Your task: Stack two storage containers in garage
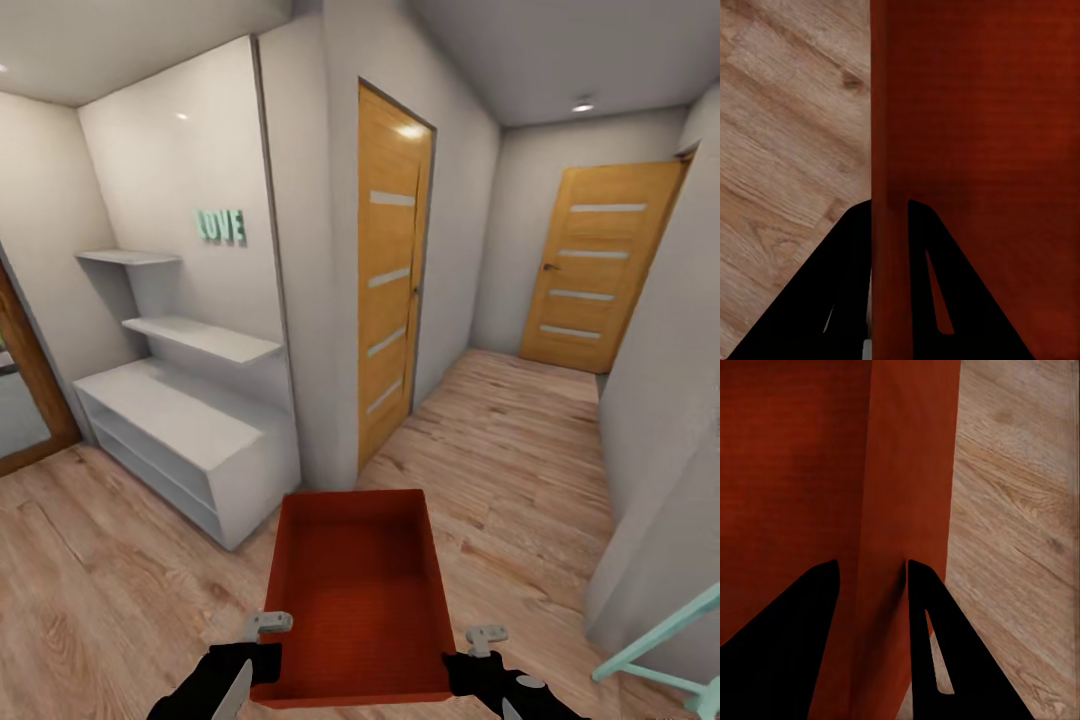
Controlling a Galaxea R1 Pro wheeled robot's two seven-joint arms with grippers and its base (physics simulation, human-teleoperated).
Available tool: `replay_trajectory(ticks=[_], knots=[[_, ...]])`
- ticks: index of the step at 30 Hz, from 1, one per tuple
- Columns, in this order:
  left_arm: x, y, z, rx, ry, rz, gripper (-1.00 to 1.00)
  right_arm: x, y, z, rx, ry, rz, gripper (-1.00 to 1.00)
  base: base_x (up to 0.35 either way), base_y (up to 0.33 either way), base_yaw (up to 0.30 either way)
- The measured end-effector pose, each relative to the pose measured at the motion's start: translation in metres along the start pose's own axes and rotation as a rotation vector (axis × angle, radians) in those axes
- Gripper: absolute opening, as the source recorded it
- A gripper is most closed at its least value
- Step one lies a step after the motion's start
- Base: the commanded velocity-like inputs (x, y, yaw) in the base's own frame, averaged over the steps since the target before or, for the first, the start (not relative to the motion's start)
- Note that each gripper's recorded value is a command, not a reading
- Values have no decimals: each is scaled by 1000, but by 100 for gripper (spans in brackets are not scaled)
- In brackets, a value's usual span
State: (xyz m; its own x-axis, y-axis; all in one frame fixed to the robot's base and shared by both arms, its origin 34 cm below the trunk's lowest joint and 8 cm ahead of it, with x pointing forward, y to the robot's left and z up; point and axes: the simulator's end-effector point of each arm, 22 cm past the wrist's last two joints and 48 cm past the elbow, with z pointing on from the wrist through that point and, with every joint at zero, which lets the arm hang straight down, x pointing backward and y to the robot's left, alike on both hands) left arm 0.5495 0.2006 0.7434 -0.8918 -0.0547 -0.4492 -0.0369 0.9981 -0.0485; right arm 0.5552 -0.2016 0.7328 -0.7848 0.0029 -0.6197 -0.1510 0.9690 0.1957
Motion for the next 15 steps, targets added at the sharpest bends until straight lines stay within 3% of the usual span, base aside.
replay_trajectory(ticks=[15], knots=[[0,0,0,0,0,0,-100,0,0,0,0,0,0,-100,322,84,-272]])
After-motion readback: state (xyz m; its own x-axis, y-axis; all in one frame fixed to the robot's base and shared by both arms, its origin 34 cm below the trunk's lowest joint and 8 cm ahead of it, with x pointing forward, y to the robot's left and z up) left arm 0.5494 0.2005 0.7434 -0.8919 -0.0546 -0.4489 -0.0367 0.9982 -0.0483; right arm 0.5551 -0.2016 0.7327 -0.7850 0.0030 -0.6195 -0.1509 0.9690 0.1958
